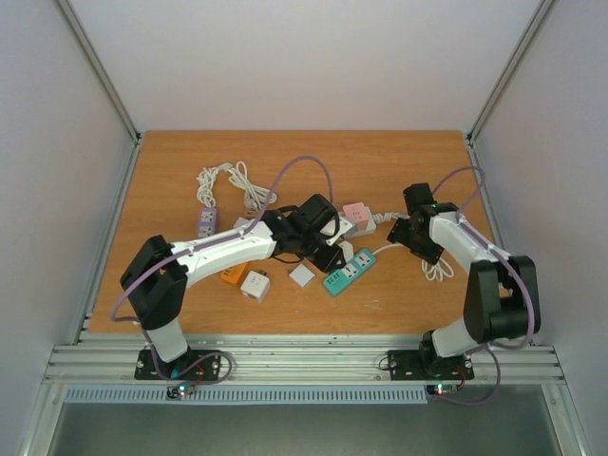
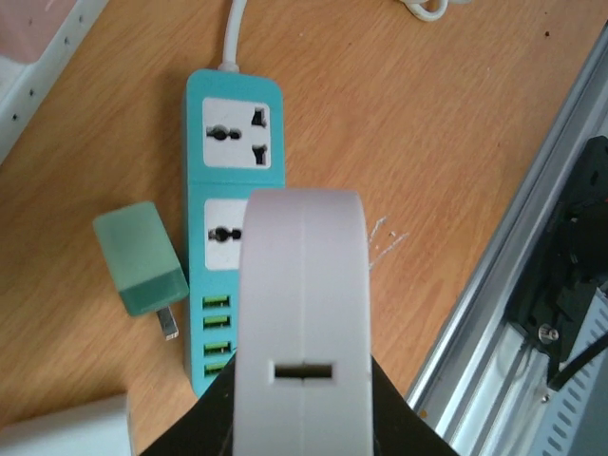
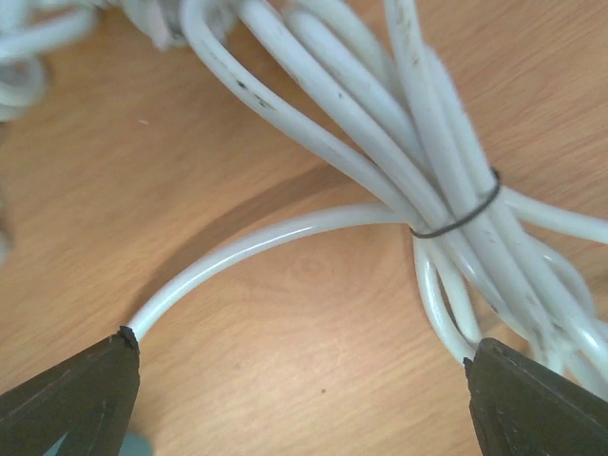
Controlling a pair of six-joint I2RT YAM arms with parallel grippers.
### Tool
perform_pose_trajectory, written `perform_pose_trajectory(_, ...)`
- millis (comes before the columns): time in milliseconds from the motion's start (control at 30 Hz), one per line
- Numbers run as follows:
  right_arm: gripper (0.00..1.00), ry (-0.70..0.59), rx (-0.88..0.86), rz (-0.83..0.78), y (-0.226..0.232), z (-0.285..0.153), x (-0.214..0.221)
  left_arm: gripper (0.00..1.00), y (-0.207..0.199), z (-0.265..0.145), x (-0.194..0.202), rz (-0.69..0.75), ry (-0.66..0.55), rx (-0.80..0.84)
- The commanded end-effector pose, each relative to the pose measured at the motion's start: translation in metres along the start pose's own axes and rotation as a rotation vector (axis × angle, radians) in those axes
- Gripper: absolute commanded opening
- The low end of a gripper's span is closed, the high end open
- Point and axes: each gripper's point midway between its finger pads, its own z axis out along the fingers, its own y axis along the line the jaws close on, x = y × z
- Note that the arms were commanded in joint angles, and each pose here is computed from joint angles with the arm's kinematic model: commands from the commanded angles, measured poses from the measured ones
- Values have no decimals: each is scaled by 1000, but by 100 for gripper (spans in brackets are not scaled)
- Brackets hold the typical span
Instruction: Insert the plug
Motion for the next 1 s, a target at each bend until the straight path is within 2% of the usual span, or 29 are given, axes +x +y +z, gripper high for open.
perform_pose_trajectory(0,94,-60,-56,-17,-3,-34,-4,0,-11,16,-29,99,-82,-6)
perform_pose_trajectory(200,94,-105,-177,19,-1,-74,2,0,-16,47,-39,213,-82,-101)
perform_pose_trajectory(367,93,-143,-229,55,-10,-103,11,0,-16,63,-48,229,-94,-117)
perform_pose_trajectory(667,94,-283,-167,150,-50,-138,11,0,-6,85,-49,216,-105,-142)
perform_pose_trajectory(967,95,-304,-156,166,-59,-147,13,1,-2,98,-53,220,-114,-144)
